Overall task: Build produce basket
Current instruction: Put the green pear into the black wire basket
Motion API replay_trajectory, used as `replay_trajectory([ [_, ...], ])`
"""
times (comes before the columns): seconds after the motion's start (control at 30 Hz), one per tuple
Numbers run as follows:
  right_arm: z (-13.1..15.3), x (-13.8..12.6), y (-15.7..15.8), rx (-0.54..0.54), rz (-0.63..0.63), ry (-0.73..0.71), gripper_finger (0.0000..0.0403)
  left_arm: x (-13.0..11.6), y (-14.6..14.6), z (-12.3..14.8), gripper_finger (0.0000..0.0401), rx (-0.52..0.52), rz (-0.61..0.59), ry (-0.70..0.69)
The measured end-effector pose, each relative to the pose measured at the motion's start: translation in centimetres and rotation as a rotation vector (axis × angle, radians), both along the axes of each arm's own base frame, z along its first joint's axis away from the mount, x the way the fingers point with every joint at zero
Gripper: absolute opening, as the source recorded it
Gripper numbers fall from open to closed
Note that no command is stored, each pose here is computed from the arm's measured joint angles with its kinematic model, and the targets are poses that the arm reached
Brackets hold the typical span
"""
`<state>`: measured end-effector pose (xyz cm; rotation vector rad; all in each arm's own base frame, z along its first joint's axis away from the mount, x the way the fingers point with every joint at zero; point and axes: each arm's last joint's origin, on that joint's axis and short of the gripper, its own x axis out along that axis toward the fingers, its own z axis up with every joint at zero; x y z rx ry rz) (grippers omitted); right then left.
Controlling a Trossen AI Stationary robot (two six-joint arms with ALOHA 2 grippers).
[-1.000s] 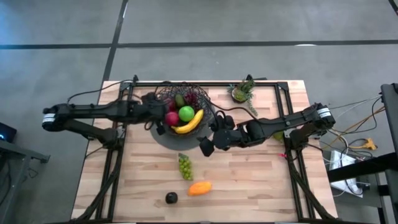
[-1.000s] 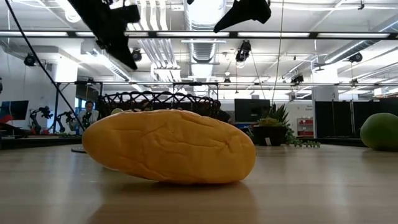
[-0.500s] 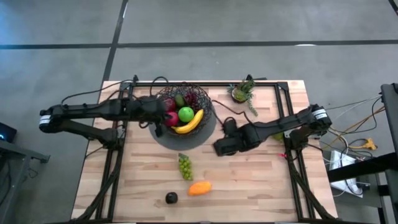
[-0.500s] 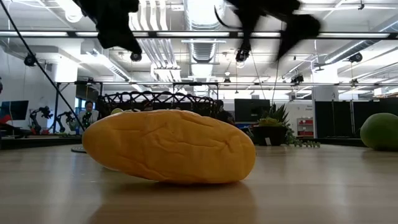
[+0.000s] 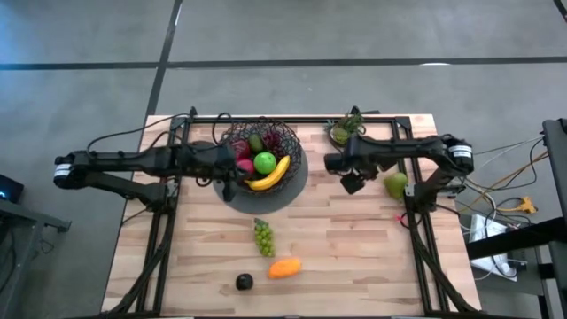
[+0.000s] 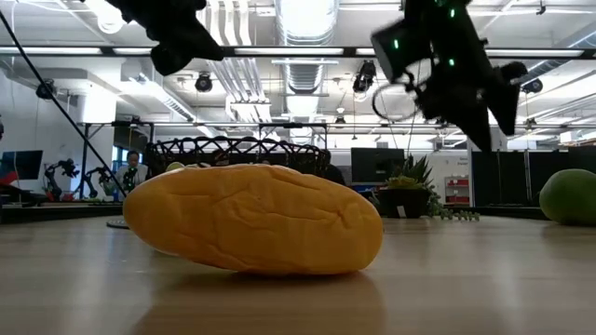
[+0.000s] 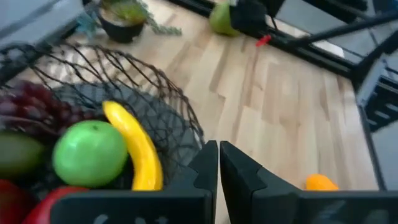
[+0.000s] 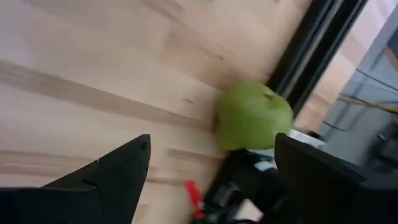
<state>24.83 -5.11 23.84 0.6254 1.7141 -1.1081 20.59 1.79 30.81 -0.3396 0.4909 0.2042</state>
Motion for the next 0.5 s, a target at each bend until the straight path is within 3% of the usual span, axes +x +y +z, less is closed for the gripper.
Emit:
replay_trajectory([
  [0.27,-3.3,-2.9,-2.8,0.126,0.055,0.152,0.0324,0.0,-0.4,-0.5,0.0000,-0.008,-0.032,0.015],
  [0.5,-6.6,-5.3,-2.7,0.248,0.139,0.228,0.0324,0.0,-0.4,-0.5,0.0000,-0.007,-0.033,0.016],
])
